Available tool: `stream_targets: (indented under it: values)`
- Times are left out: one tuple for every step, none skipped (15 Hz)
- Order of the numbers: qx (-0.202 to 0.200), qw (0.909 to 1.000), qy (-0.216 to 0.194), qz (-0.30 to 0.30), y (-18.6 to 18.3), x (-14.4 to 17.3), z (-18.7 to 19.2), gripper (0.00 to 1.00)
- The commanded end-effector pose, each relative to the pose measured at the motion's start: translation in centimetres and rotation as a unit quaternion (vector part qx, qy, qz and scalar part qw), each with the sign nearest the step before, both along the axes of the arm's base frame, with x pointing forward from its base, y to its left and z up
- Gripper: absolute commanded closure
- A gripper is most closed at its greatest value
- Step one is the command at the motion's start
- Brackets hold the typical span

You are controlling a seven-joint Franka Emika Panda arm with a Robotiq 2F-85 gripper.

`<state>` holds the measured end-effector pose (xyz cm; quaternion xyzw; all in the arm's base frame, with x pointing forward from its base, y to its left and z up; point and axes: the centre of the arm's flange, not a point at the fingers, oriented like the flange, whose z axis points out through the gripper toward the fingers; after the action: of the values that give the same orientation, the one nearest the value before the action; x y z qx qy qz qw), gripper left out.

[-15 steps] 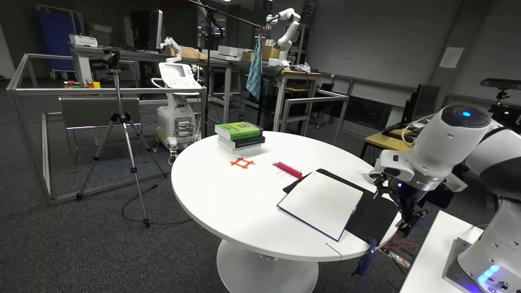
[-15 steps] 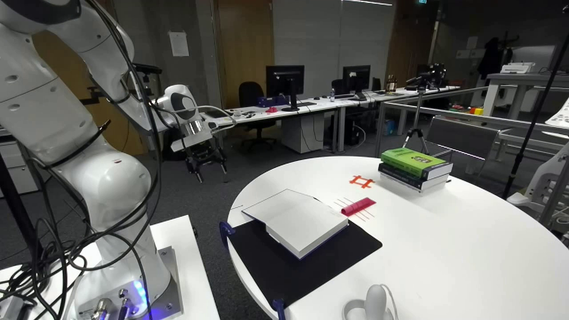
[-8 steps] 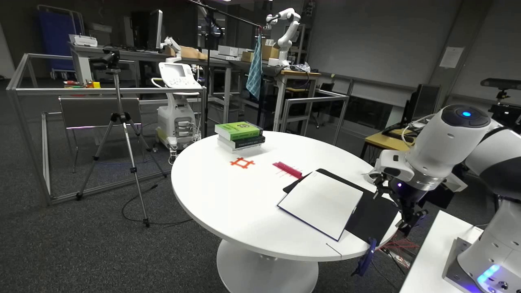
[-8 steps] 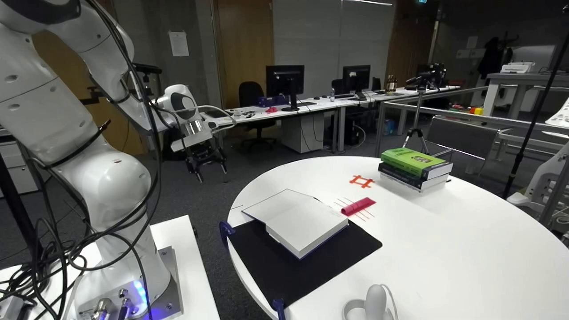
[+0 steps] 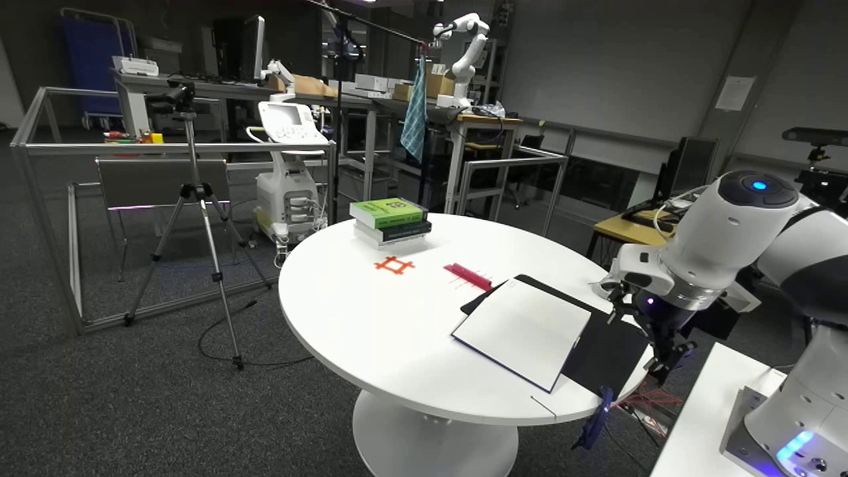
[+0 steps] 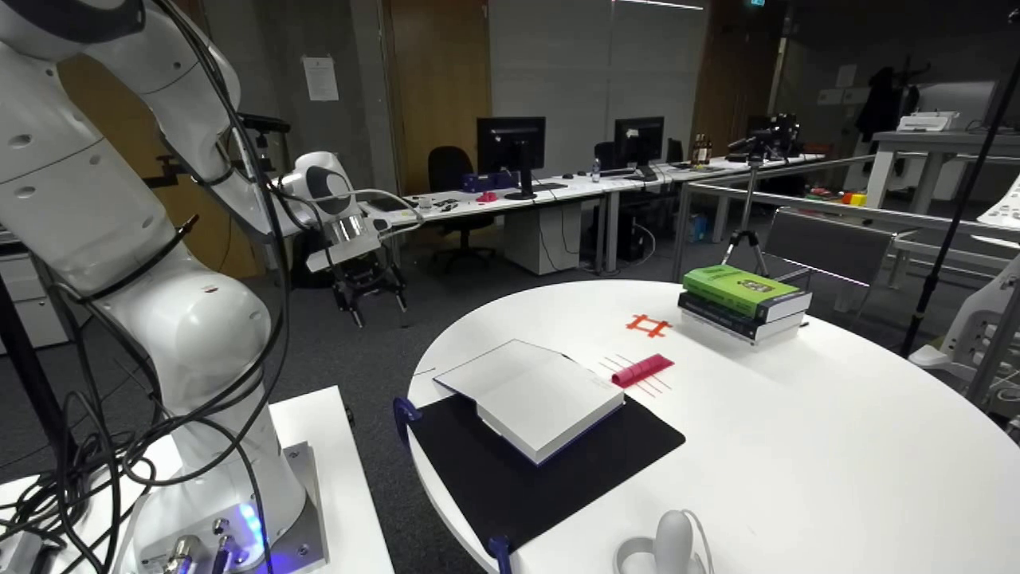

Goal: Close the blue book.

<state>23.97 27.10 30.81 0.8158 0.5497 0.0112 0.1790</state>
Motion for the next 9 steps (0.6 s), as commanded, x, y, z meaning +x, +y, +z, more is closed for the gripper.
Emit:
stream_targets:
  values:
    - [0.0, 1.0, 0.0, 0.0, 0.0, 0.0, 0.0, 0.0]
    - [0.0, 1.0, 0.0, 0.0, 0.0, 0.0, 0.0, 0.0]
    - [0.0, 1.0, 0.0, 0.0, 0.0, 0.0, 0.0, 0.0]
    - [0.0, 1.0, 0.0, 0.0, 0.0, 0.0, 0.0, 0.0]
    - [0.0, 1.0, 0.0, 0.0, 0.0, 0.0, 0.0, 0.0]
    - [0.0, 1.0, 0.0, 0.004, -0.3, 0.8, 0.3, 0.0]
    - [0.0, 1.0, 0.001, 0.007, -0.5, 1.4, 0.7, 0.0]
    - [0.002, 1.0, -0.003, 0.007, -0.8, 2.1, 1.1, 0.0]
    - [0.008, 0.9999, -0.003, 0.006, -1.0, 2.9, 1.7, 0.0]
